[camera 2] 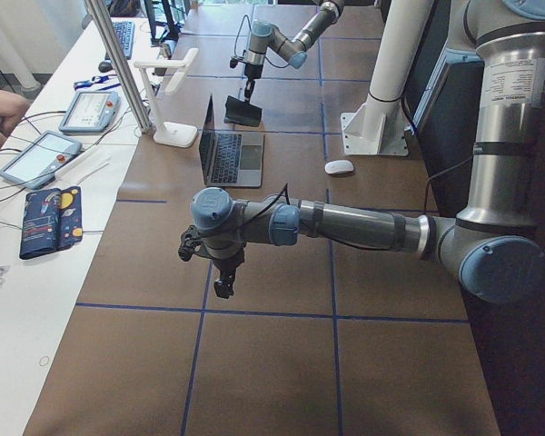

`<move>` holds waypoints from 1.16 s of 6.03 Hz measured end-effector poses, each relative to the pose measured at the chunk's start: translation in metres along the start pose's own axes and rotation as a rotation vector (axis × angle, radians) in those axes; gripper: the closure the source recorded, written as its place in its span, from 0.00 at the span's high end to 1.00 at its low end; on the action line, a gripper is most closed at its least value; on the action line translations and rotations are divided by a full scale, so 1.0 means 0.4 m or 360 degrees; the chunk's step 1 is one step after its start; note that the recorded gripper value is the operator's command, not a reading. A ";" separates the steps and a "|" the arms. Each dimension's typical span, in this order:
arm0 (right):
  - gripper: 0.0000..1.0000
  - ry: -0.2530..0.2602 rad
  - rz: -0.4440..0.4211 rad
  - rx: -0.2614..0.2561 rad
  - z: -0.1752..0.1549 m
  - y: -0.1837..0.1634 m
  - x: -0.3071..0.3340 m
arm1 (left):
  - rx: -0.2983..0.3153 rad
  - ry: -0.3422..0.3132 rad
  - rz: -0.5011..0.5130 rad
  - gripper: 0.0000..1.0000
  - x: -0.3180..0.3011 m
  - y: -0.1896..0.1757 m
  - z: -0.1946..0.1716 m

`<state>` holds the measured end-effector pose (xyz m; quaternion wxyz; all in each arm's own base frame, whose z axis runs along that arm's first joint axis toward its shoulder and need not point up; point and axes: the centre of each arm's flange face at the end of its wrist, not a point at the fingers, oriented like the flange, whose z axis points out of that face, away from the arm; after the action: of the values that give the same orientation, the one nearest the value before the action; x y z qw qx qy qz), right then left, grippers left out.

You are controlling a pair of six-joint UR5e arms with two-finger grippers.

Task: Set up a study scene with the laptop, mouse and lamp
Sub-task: 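Carry the mouse pad with the right gripper beside the laptop, then release the mouse pad and withdraw the right gripper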

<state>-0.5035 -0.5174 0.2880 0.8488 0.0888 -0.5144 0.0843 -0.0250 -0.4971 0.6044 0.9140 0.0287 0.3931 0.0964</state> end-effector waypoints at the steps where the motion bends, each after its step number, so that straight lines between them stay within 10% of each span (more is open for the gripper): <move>1: 1.00 0.0002 -0.0016 -0.0012 0.000 -0.004 0.001 | 0.0001 0.0000 0.0000 1.00 0.001 0.000 -0.001; 4: 1.00 0.0034 -0.0052 -0.0074 -0.028 -0.048 0.051 | 0.0039 0.0020 0.0040 1.00 0.031 -0.010 -0.026; 7: 1.00 0.0266 -0.0231 -0.0175 -0.134 -0.145 0.160 | 0.0103 0.0070 0.0229 1.00 0.261 -0.038 -0.072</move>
<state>-0.4147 -0.5576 0.3166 0.8962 0.0717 -0.4379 0.0012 0.0267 -0.4920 0.5084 0.8944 0.0842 0.4130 0.1498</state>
